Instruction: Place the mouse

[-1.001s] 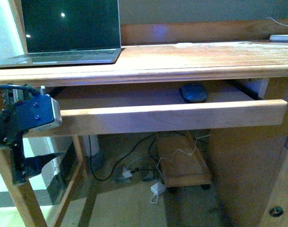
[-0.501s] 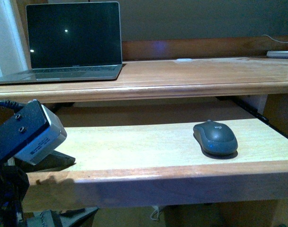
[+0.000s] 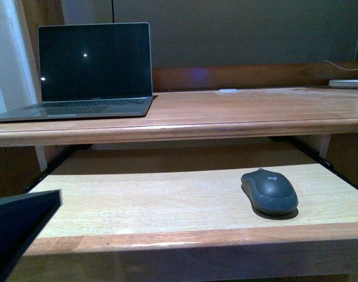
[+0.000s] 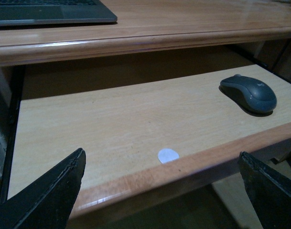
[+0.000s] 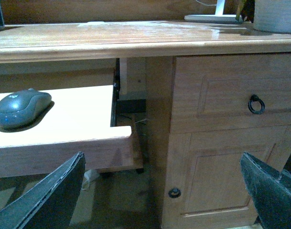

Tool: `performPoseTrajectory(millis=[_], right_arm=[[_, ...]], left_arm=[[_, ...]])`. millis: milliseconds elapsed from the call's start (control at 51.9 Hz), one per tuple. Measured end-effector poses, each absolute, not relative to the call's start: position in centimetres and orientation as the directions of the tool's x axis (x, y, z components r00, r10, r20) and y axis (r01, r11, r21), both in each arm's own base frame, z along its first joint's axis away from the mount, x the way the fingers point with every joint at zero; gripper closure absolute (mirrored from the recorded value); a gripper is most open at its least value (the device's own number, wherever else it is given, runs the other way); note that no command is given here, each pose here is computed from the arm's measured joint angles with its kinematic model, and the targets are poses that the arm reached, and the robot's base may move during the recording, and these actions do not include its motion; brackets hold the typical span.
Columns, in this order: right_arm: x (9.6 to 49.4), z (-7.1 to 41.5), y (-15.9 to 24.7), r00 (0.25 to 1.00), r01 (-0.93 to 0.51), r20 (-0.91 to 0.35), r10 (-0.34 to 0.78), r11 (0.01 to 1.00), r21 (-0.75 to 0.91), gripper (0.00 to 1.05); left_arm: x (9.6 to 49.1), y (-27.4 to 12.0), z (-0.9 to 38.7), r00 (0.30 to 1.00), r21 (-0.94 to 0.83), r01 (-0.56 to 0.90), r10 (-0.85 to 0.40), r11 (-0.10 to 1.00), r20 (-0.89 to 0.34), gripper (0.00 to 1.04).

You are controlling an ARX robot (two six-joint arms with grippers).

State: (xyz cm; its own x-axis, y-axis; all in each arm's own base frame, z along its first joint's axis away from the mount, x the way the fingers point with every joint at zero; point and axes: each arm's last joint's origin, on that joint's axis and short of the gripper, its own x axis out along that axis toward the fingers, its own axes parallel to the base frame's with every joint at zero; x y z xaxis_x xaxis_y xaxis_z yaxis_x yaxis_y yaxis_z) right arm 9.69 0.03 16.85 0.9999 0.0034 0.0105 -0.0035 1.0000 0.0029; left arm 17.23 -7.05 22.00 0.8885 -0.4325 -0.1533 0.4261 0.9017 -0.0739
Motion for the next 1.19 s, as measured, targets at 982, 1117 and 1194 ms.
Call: performPoseTrajectory(millis=[982,1117,1194], right_arm=[[24.0,25.0,11.6,0.921,-0.38,-0.105,0.374,0.924,-0.044,0.07],[24.7,23.3,13.8,0.903,-0.399,-0.237,0.359,0.904,-0.152,0.07],[24.7,22.8,14.4,0.894,-0.409,-0.276,0.354,0.895,-0.178,0.07]], left_arm=[[9.8,-0.1,17.8,1.0,-0.01,0.003,-0.003,1.0,-0.001,1.02],[9.7,0.0,17.0,1.0,-0.01,0.003,-0.003,1.0,0.004,1.02],[9.8,0.0,16.5,1.0,-0.01,0.002,-0.002,1.0,-0.005,1.02]])
